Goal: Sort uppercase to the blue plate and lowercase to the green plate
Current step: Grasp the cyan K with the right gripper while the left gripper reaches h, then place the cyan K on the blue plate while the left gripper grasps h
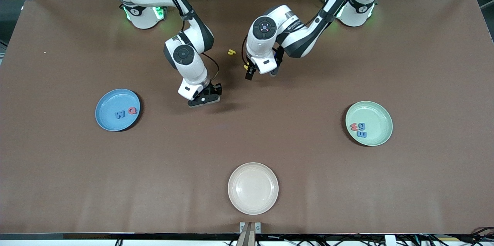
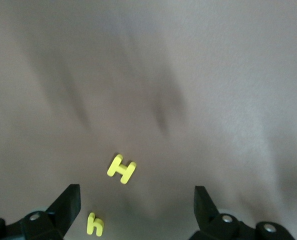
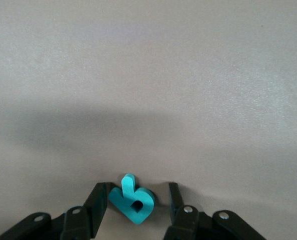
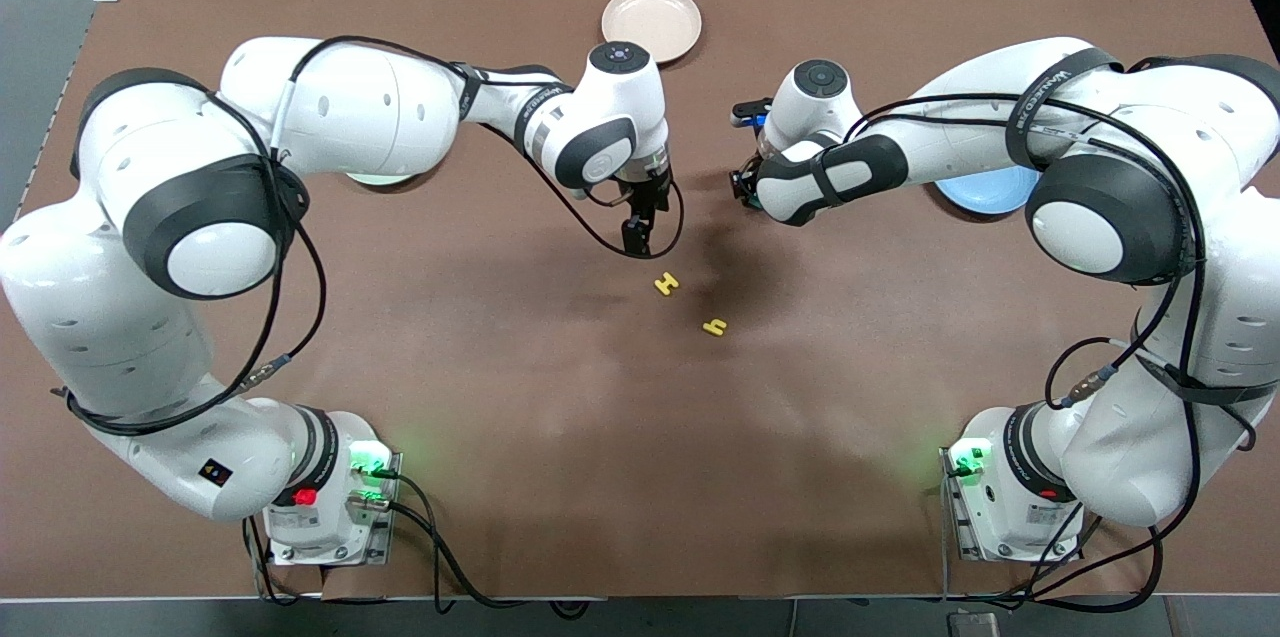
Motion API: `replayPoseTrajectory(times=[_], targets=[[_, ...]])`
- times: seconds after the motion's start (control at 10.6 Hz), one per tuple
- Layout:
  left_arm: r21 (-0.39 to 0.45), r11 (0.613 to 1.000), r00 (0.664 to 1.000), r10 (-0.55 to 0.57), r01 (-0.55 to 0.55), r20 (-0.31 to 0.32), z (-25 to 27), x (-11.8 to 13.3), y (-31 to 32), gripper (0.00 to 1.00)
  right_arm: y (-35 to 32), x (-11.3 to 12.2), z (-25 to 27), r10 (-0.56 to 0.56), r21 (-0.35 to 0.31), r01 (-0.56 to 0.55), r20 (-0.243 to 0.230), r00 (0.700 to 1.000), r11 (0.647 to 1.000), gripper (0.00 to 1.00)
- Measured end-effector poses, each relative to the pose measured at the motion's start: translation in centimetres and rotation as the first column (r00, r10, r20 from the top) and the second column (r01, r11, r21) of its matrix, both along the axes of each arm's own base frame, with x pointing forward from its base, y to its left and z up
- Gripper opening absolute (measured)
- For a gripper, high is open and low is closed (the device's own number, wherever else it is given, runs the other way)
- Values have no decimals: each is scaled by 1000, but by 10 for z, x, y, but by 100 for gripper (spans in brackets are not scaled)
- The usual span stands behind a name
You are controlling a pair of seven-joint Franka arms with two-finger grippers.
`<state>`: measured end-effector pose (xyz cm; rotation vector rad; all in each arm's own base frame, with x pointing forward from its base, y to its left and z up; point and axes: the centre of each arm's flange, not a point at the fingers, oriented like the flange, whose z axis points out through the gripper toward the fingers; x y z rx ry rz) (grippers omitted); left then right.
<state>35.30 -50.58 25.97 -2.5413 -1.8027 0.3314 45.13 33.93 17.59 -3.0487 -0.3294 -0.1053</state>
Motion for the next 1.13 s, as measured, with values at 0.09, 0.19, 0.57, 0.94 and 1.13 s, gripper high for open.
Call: replayPoseTrajectory(times=[0.09,0.19,0.57,0.94,1.13], targets=[[-9,1000,1000,2,-2,1,0,-5,-5,100,0,0,0,0,-1,0,0,1000,1000,57],[-18,1000,1000,1,-1,6,0,-10,-10,100,0,0,0,4,-3,-4,3,1000,1000,53],[17,1000,999,-16,15,45,-22,-44,-32,100,-1,1,0,18,-13,-18,7,1000,1000,44],[-11,999,997,-34,35,63,-33,-61,-45,100,-1,2,2,18,-12,-18,11,1000,1000,37],[-15,999,997,-49,50,59,-38,-74,-53,100,-1,3,2,17,-13,-17,12,1000,1000,33]])
